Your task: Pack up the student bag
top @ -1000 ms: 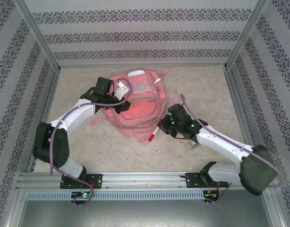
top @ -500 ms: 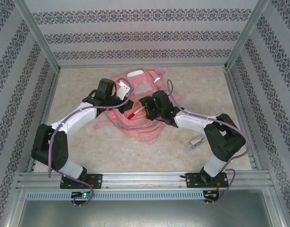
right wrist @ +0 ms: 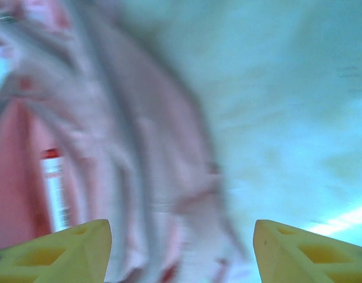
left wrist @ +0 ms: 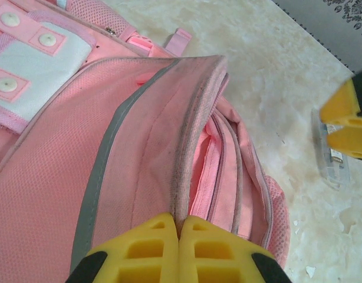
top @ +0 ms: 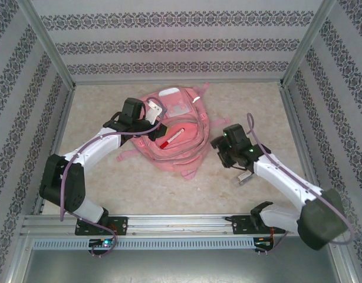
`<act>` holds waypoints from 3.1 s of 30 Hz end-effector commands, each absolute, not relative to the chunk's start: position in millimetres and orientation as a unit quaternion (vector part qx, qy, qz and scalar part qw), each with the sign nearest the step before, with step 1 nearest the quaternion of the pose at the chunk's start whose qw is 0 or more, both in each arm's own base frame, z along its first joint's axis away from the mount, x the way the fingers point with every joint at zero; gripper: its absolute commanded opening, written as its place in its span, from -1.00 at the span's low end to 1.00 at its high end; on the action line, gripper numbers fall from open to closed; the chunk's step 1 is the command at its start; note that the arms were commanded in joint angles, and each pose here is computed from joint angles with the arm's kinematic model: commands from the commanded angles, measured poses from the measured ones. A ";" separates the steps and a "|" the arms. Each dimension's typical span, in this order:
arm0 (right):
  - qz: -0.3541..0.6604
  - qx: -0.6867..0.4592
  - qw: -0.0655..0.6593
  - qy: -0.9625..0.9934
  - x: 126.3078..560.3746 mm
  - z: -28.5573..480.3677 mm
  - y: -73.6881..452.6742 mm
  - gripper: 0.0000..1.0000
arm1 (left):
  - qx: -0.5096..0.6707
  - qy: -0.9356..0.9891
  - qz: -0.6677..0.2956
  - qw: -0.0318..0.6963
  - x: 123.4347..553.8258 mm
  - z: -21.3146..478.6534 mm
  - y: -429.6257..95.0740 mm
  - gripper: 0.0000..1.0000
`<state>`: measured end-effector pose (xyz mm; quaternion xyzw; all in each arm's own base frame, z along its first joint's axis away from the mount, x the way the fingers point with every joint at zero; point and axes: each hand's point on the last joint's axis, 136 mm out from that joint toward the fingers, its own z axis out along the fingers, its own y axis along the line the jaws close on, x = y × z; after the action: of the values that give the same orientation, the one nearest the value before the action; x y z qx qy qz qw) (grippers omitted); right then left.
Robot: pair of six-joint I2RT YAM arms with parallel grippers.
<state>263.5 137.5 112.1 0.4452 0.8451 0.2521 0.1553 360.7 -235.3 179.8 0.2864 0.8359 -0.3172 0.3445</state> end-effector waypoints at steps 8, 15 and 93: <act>0.037 0.513 0.056 0.856 164.1 39.1 28.9 0.77 | 0.288 0.813 -0.349 0.366 367.5 199.6 -249.4 -1.00; 0.038 0.475 0.037 0.878 176.3 10.4 35.1 0.74 | 0.292 0.816 -0.343 0.363 364.1 196.2 -246.7 -1.00; 0.393 0.369 0.126 0.833 357.4 106.8 348.4 -0.87 | 0.241 0.801 -0.407 0.367 378.2 220.0 -250.2 -1.00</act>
<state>341.3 337.4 102.8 0.3345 0.8604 0.3704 0.1029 368.3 -243.1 185.3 0.2247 0.8352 -0.3853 0.3218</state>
